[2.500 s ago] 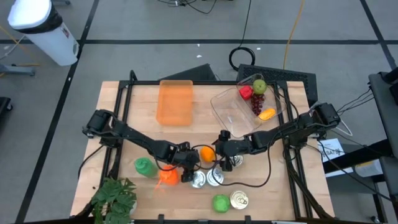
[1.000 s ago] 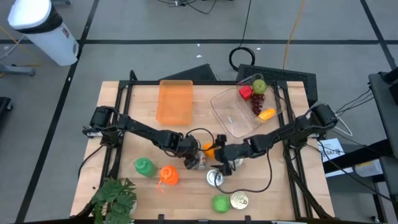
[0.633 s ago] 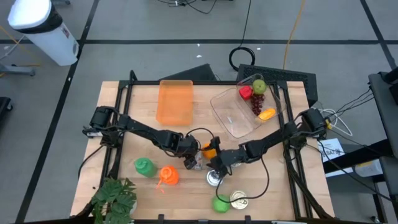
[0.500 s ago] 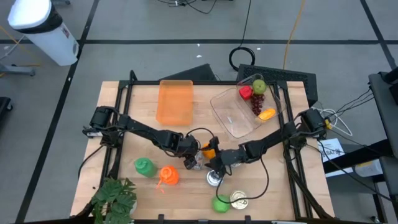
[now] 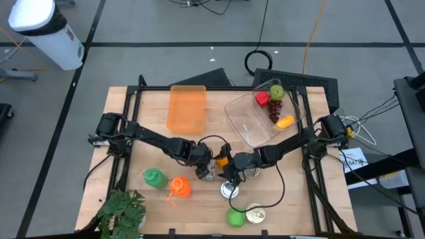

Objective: Pick & Place Food Item
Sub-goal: Put the green tuna can into the left transparent bin

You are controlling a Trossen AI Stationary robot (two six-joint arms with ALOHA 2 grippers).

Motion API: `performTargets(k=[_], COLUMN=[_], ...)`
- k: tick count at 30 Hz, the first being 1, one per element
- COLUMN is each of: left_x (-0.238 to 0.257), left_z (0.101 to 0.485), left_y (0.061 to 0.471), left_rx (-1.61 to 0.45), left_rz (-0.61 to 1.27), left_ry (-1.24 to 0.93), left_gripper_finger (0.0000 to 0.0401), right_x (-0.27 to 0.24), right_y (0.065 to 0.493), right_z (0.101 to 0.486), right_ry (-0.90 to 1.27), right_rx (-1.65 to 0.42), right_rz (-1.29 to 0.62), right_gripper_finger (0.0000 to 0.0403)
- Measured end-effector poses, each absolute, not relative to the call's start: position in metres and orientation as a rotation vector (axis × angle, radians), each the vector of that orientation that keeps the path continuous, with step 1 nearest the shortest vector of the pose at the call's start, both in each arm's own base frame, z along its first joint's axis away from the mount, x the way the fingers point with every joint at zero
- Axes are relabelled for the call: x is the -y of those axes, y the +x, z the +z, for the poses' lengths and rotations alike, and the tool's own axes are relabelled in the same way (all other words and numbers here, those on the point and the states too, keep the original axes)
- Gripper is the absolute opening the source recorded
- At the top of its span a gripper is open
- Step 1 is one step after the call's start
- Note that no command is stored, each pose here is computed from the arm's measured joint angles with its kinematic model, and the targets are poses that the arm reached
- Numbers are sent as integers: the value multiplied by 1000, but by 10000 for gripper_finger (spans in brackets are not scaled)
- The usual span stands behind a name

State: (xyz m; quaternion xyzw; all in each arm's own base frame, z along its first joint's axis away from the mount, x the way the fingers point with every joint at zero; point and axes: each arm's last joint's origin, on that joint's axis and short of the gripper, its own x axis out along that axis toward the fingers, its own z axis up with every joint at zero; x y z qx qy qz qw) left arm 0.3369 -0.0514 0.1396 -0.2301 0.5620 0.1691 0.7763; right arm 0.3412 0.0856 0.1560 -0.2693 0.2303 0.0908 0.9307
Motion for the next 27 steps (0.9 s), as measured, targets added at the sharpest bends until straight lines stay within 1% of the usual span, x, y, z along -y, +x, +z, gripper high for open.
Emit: performTargets(k=[6,11,21,27], left_x=[53,52,46,42], left_z=[139,148,204,232], left_y=[336,332,318,307], left_rx=[-1239,-1224,-1036,-917], left_rz=[324,349,348,379], left_ry=[-482,-483,-384,-347], left_gripper_finger=[296,296,296,296], right_x=[-87,-87,-87,-85], right_y=[341,341,344,362], right_z=[156,157,160,184], right_ry=[-556,-539,-461,-394], right_rx=[-459,-459,-446,-564], right_rz=[221,214,194,206], right_gripper_finger=[364,364,364,363])
